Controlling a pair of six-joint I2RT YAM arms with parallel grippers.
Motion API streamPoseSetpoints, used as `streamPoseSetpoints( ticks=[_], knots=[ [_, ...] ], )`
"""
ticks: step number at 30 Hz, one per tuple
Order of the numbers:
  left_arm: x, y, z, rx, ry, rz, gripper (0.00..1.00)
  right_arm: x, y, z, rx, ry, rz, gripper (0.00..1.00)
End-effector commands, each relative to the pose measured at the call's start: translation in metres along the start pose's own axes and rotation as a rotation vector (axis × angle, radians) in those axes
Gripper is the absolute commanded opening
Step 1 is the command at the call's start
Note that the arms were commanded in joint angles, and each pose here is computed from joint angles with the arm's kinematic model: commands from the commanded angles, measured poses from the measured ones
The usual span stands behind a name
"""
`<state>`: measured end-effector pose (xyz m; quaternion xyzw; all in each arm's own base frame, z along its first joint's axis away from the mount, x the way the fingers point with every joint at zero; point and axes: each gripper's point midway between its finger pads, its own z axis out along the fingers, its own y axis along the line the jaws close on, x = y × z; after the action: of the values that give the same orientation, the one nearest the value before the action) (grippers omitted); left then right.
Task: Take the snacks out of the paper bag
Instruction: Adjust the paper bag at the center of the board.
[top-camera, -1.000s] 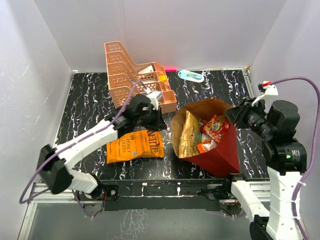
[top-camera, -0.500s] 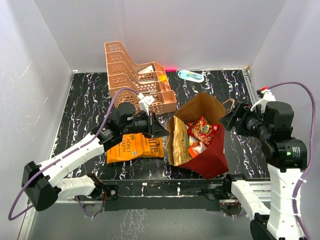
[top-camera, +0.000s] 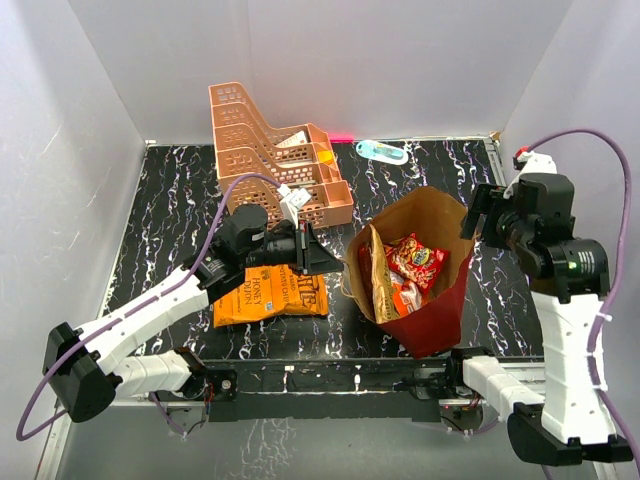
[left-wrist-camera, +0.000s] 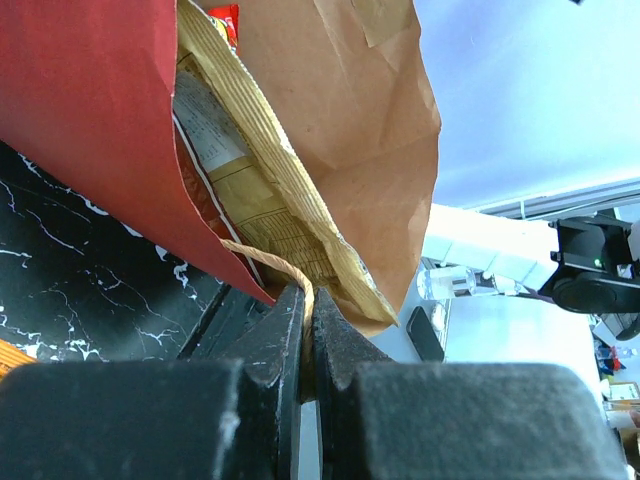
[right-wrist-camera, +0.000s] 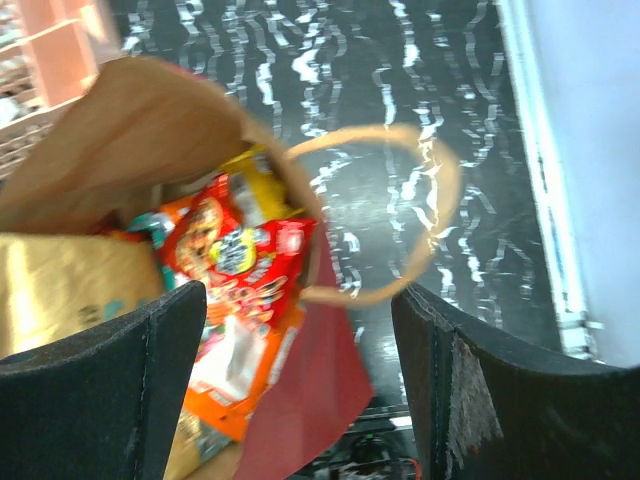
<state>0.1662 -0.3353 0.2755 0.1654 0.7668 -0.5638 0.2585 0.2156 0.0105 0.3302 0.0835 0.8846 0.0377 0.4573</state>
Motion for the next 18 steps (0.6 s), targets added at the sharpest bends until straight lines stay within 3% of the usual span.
streamPoseSetpoints(
  ticks=[1, 8, 10, 16, 18],
  knots=[
    [0.0, -0.029, -0.011, 0.106, -0.006, 0.039, 0.0, -0.038, -0.035, -0.001, 0.208, -0.151, -0.056, 0.77],
    [0.001, -0.029, -0.012, 0.107, -0.007, 0.035, 0.0, -0.041, -0.028, 0.02, 0.168, -0.197, -0.091, 0.73],
    [0.0, -0.03, -0.012, 0.11, -0.011, 0.03, 0.0, -0.04, -0.024, 0.027, 0.136, -0.201, -0.135, 0.59],
    [0.0, -0.033, -0.012, 0.124, -0.007, 0.018, 0.0, -0.062, -0.019, 0.029, 0.114, -0.281, -0.223, 0.4],
    [0.001, -0.034, -0.012, 0.128, -0.004, 0.01, 0.0, -0.07, -0.015, 0.032, 0.099, -0.293, -0.258, 0.25]
  ],
)
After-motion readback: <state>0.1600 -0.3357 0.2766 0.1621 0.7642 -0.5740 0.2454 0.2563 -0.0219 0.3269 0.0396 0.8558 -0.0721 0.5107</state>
